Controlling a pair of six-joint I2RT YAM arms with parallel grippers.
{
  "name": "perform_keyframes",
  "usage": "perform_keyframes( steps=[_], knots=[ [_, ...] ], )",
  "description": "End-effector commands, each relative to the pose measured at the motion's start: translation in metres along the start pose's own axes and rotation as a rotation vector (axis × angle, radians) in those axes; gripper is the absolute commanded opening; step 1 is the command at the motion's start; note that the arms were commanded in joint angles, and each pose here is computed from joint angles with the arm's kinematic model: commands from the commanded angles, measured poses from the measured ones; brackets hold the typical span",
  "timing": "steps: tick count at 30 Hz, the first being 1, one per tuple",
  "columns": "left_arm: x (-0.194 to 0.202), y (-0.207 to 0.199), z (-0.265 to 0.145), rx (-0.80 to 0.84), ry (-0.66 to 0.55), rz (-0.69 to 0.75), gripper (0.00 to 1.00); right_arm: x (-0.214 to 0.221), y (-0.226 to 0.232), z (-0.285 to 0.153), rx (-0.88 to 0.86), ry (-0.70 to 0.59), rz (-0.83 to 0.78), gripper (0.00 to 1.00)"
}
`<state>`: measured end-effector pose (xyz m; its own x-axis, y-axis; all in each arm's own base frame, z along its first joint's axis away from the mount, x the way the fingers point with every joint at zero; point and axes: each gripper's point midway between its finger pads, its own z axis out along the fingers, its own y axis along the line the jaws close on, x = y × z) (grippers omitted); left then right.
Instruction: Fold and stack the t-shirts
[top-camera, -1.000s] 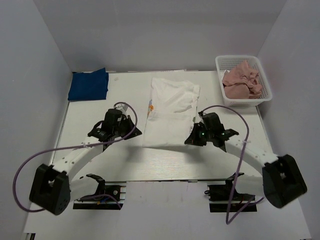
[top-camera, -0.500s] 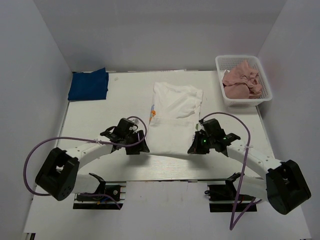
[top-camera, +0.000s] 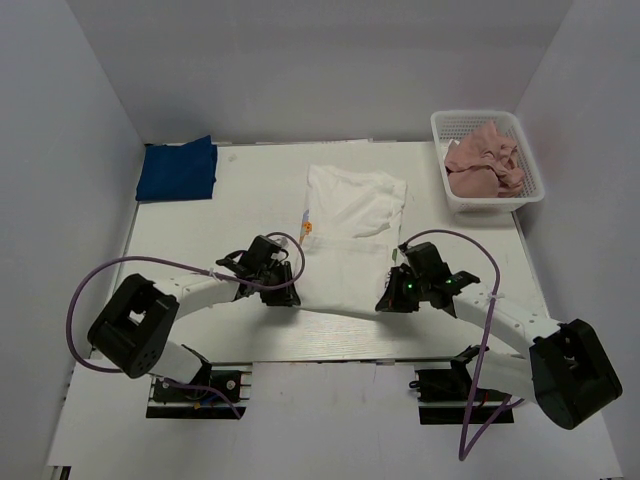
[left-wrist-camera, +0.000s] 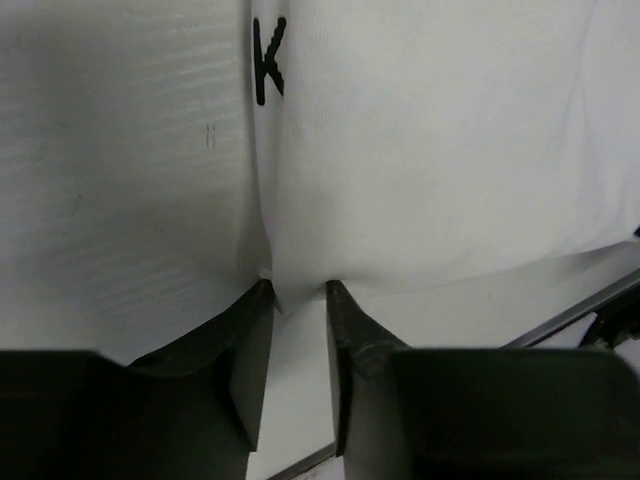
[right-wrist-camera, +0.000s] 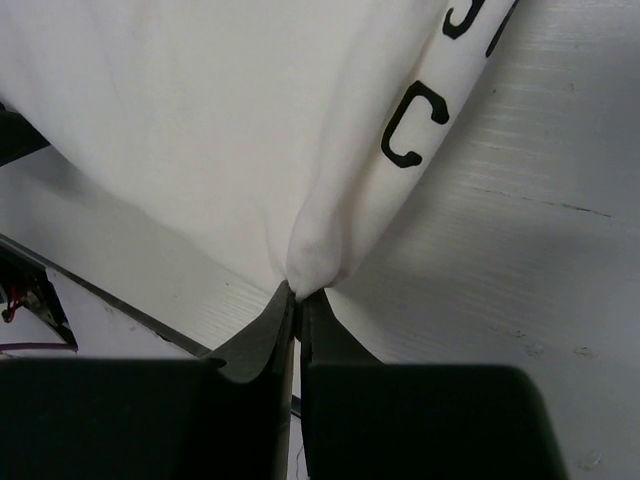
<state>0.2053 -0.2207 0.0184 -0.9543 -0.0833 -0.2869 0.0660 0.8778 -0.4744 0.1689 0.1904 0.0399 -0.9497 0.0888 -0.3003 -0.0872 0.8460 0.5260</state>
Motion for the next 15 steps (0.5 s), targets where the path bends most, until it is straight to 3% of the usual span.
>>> perform_keyframes(
  steps=[1, 3, 4, 10, 15],
  knots=[
    [-0.001, 0.019, 0.006, -0.097, -0.016, 0.014, 0.37, 0.000, 0.007, -0.002, -0.042, -0.011, 0.000, 0.00],
    [0.002, 0.019, 0.007, -0.103, -0.001, 0.033, 0.19, -0.001, 0.008, -0.002, -0.045, -0.018, -0.005, 0.00],
    [-0.001, 0.016, 0.007, -0.098, -0.008, 0.035, 0.00, 0.000, 0.007, -0.002, -0.041, -0.013, -0.001, 0.00],
    [0.013, -0.001, -0.025, -0.048, 0.025, 0.081, 0.00, -0.003, 0.016, -0.017, -0.059, -0.025, -0.023, 0.00],
    [0.000, -0.034, -0.072, 0.057, -0.072, 0.109, 0.00, -0.005, 0.028, -0.049, -0.073, -0.062, -0.069, 0.00]
  ],
)
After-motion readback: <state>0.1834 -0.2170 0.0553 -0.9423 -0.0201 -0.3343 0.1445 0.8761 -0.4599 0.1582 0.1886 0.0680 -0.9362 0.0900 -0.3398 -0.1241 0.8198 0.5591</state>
